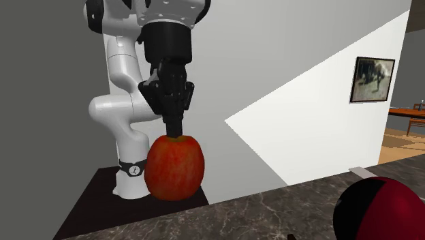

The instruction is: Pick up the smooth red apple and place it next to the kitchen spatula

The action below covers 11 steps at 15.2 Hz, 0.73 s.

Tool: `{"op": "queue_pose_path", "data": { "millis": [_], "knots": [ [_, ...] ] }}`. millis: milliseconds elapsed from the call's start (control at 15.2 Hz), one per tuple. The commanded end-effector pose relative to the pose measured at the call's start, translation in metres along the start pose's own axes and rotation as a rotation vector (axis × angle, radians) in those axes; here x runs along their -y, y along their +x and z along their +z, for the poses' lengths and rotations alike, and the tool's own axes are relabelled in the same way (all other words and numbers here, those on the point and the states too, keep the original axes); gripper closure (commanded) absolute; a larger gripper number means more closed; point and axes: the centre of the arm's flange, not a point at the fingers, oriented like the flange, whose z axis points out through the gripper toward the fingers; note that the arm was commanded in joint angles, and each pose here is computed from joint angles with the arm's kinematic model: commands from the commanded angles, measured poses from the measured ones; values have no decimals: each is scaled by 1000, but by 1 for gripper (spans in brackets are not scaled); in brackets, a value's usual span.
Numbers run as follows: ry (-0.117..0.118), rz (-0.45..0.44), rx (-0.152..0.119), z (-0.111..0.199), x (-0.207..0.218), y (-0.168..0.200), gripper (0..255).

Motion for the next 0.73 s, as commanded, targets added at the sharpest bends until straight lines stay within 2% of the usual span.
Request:
{"op": "queue_pose_path", "data": {
  "millis": [0,660],
  "knots": [
    [0,0,0,-11,-1,-1,255],
    [0,0,0,-63,-1,1,255]
  ]
}}
